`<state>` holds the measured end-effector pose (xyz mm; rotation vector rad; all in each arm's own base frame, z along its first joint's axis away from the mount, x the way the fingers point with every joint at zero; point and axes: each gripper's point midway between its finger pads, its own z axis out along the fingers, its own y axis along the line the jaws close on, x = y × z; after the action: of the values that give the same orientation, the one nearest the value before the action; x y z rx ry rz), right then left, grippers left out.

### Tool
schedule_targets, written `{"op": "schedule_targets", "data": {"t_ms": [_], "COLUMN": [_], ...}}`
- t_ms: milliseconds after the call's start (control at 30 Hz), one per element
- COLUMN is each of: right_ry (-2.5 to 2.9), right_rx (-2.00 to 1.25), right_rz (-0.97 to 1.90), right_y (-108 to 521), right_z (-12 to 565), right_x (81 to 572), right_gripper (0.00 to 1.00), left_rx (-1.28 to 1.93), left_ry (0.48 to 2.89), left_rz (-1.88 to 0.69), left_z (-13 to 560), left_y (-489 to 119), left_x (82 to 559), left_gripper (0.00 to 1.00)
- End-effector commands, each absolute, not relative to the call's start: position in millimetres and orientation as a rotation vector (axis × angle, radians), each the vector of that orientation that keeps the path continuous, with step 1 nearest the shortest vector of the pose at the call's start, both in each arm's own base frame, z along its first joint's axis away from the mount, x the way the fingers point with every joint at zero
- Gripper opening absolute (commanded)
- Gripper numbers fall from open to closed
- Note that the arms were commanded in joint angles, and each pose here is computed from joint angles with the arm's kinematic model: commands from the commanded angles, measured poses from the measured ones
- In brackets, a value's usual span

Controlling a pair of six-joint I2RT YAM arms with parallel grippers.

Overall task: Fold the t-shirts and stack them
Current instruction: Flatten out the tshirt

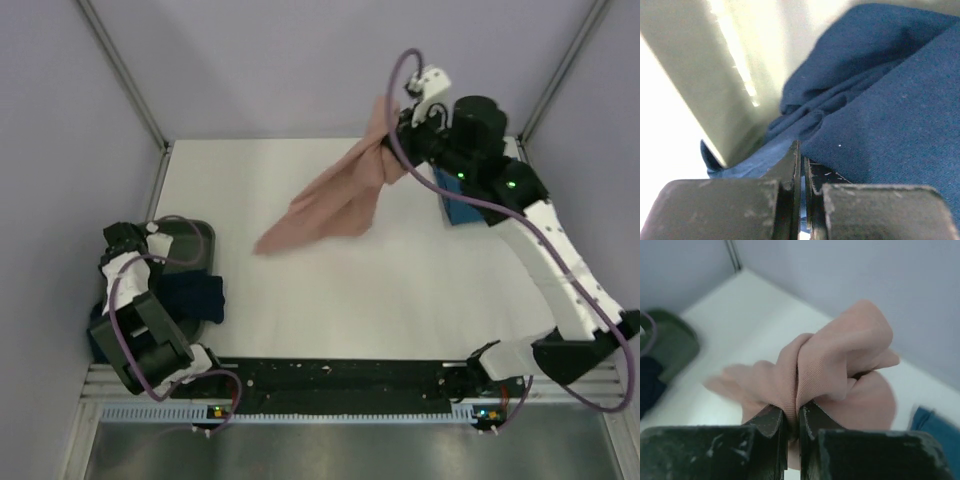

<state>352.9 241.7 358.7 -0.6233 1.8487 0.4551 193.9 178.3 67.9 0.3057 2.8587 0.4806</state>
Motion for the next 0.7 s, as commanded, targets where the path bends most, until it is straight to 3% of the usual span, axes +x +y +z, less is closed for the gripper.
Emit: {"op": "schedule_targets", "data": {"t_ms": [0, 100, 133, 167, 200, 233, 300, 533, 667], "right_ry": [1.459, 1.411, 1.415, 1.423, 1.426, 1.432, 1.433, 1.443, 1.507], "right_rx": [-0.614, -0.684, -0.699, -0.71, -0.726, -0.73, -0.757, -0.804, -0.774], "right_rz": [0.506, 0.564, 0.585, 0.601, 0.617, 0.632, 0.676, 0.864, 0.877], "right_y": [223.2, 232.2, 236.1, 239.7, 243.6, 246.4, 253.6, 280.1, 282.0], "right_z": [504.1, 512.0, 509.2, 505.0, 501.9, 499.7, 497.1, 490.4, 474.2], "right_x": [306.0, 293.5, 291.8, 292.3, 292.0, 292.4, 289.1, 280.3, 294.3], "right_gripper": [0.0, 0.0, 0.0, 0.0, 0.0, 0.0, 0.0, 0.0, 0.0], "left_rx": [0.141, 0.01, -0.023, -0.043, -0.06, -0.063, -0.038, 0.33, 0.411], "left_ry": [2.727, 2.628, 2.575, 2.523, 2.474, 2.428, 2.348, 2.169, 2.129], "left_rz": [0.767, 0.825, 0.821, 0.807, 0.787, 0.769, 0.724, 0.632, 0.433], "left_z": [101.1, 124.1, 137.1, 150.8, 163.3, 177.5, 200.5, 231.7, 243.3], "left_y": [239.2, 254.2, 255.5, 254.3, 252.7, 248.8, 233.4, 149.5, 104.3], "left_x": [223.5, 242.1, 250.1, 259.3, 266.3, 272.8, 285.4, 312.6, 321.2], "left_gripper": [0.0, 0.0, 0.1, 0.32, 0.61, 0.7, 0.99, 0.98, 0.98]}}
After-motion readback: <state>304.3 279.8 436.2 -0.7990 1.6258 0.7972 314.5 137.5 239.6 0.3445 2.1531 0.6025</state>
